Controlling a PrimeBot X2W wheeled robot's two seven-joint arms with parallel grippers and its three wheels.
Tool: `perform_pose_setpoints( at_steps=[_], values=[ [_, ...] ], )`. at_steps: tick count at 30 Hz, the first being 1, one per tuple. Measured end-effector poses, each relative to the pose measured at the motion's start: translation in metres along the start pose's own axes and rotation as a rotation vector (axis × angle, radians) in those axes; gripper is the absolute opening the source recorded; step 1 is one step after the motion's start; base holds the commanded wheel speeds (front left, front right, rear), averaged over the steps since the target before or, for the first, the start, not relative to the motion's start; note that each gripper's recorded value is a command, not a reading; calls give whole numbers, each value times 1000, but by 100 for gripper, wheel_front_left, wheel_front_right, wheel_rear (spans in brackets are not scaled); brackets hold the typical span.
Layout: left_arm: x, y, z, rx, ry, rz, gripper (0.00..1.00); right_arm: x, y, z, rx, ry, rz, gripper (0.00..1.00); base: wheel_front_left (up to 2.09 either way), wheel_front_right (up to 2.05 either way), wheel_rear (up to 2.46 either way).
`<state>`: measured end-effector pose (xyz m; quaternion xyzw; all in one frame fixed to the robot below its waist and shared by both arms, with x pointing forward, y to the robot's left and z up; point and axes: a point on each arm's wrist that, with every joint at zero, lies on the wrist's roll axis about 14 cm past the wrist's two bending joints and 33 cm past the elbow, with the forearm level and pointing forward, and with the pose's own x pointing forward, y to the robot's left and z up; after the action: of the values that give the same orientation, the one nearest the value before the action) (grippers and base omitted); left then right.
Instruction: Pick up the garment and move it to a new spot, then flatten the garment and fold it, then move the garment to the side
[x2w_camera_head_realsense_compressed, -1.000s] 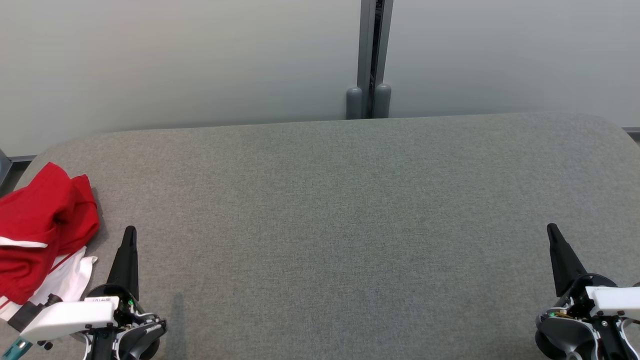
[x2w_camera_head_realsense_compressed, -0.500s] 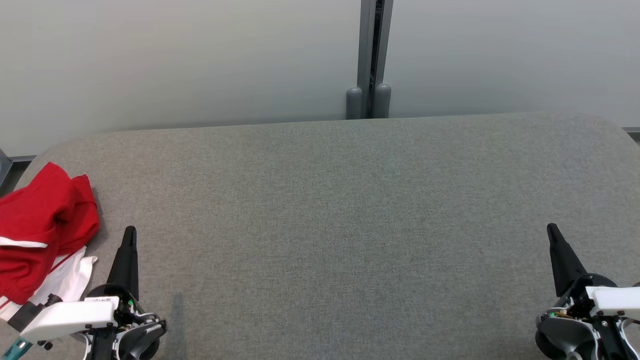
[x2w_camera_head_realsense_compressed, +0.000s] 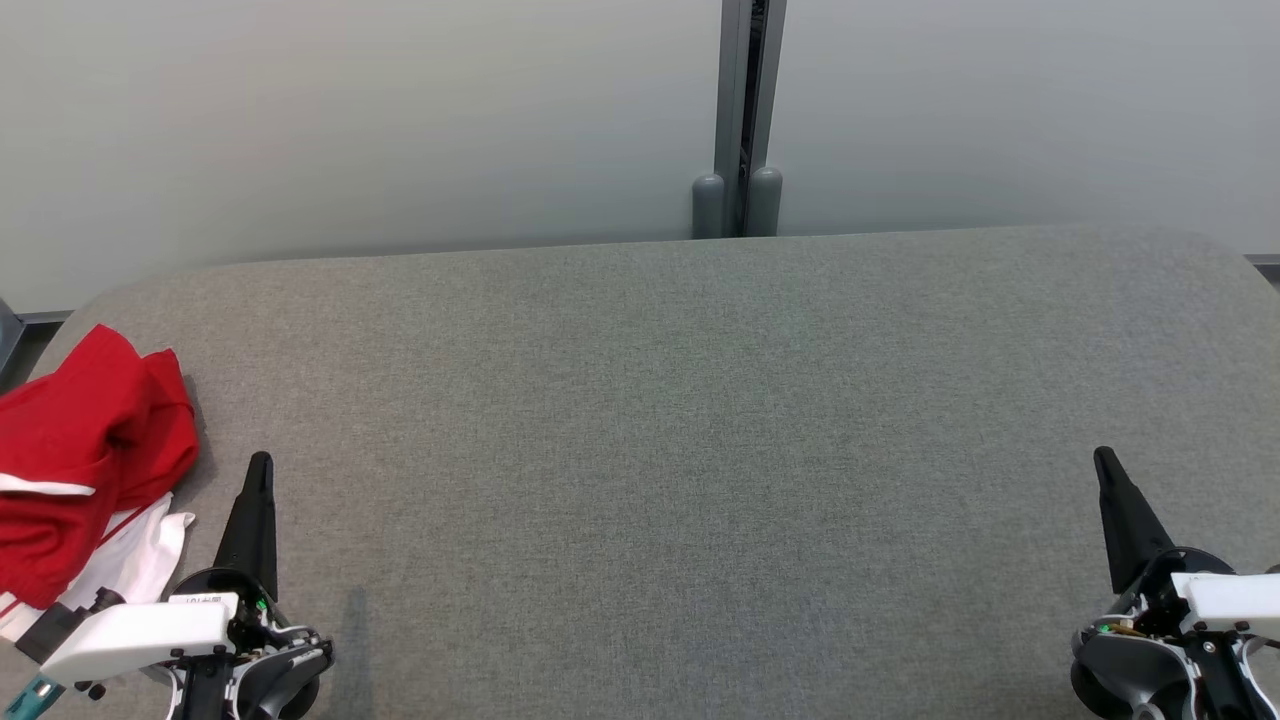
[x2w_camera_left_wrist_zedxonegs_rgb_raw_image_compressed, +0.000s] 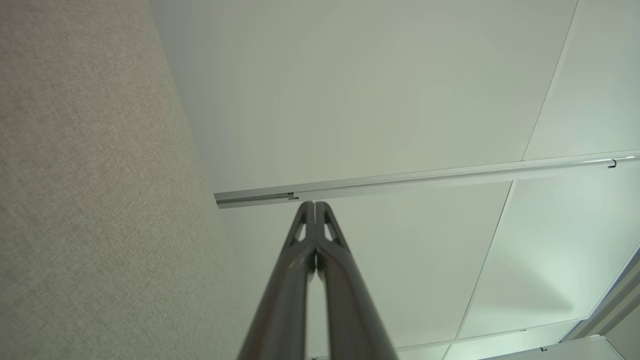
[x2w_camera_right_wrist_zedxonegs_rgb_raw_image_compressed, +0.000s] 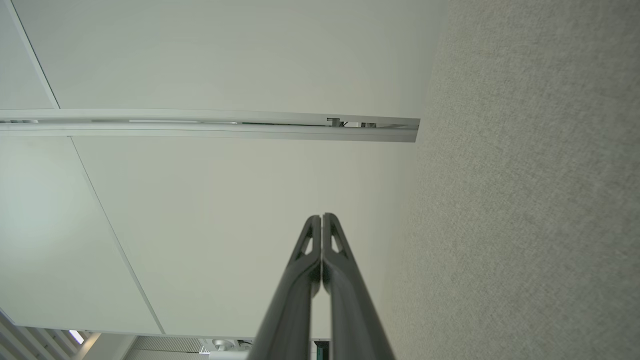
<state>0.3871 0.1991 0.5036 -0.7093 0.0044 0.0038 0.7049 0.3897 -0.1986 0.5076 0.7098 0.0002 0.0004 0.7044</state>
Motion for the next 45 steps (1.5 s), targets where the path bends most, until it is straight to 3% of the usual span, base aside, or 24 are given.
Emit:
perform_pose_setpoints(
  at_steps=[3, 4, 9, 16, 45],
  values=[
    [0, 0, 0, 0, 0, 0, 0, 0, 0, 0, 0, 0, 0, 0, 0, 0, 0],
    [0, 1, 0, -1, -1, 4, 100, 0, -1, 0, 1, 0, -3, 100, 0, 0, 0],
    [-15, 32, -4, -21, -4, 94, 100, -12, -26, -5, 24, -2, -77, 100, 0, 0, 0],
    [-16, 36, -4, 10, -20, 107, 100, -11, -26, -7, -26, -4, -80, 100, 0, 0, 0],
    [-14, 31, -1, 616, -22, 108, 100, -11, -26, -4, -578, -14, -83, 100, 0, 0, 0]
  ],
)
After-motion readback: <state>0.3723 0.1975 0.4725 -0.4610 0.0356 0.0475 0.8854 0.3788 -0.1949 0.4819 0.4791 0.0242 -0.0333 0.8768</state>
